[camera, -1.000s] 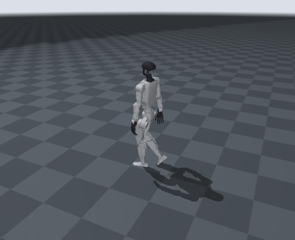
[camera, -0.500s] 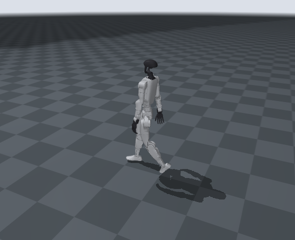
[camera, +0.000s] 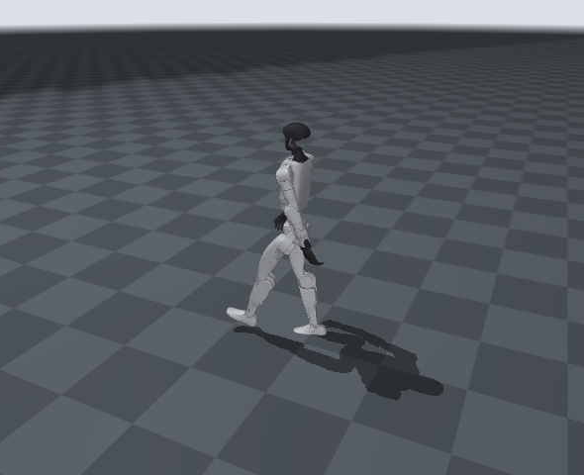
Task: Walk run
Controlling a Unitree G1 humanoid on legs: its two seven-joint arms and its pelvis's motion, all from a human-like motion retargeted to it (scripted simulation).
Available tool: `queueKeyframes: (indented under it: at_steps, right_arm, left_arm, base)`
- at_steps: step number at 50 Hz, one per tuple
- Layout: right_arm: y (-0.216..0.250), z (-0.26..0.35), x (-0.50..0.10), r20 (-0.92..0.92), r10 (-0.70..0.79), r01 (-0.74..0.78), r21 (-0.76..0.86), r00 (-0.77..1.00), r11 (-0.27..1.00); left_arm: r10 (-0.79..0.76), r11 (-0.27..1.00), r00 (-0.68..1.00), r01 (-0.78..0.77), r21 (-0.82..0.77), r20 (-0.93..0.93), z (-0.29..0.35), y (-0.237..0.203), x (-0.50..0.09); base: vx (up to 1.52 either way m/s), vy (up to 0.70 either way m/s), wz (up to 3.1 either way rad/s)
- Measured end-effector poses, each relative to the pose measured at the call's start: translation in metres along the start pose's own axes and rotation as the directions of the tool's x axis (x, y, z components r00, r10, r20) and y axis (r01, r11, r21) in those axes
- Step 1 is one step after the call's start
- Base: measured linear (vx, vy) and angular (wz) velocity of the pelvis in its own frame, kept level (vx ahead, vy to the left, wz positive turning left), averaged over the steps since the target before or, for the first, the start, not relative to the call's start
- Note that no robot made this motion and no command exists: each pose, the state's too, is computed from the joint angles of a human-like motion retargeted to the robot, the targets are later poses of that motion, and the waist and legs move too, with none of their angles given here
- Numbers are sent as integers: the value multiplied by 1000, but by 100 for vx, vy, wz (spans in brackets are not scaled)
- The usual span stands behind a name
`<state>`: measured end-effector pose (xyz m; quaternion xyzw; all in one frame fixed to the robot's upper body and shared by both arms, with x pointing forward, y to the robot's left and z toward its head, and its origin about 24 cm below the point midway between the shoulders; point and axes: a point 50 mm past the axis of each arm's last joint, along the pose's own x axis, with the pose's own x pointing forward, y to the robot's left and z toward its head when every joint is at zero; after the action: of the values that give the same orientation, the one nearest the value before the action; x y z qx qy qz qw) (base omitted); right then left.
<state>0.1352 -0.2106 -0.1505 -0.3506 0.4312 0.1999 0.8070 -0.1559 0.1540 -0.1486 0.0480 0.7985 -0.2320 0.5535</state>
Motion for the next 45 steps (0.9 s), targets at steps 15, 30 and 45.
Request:
queueKeyframes:
  at_steps: [15, 30, 45]
  right_arm:
    - [154, -109, -99, -508, 440, -375, 232, 740, 898]
    - [172, -124, -123, -546, 428, -282, 333, 720, 900]
    - [125, -101, -76, -470, 311, -176, 311, 826, 934]
  left_arm:
    - [280, 959, 939, -282, -18, 198, 81, 98, -33]
    - [407, 792, 573, -609, 38, 711, 232, 155, -128]
    - [380, 861, 905, -422, 285, 192, 85, 93, -31]
  base:
    - [88, -7, -26]
    - [72, -7, 56]
    - [83, -41, 13]
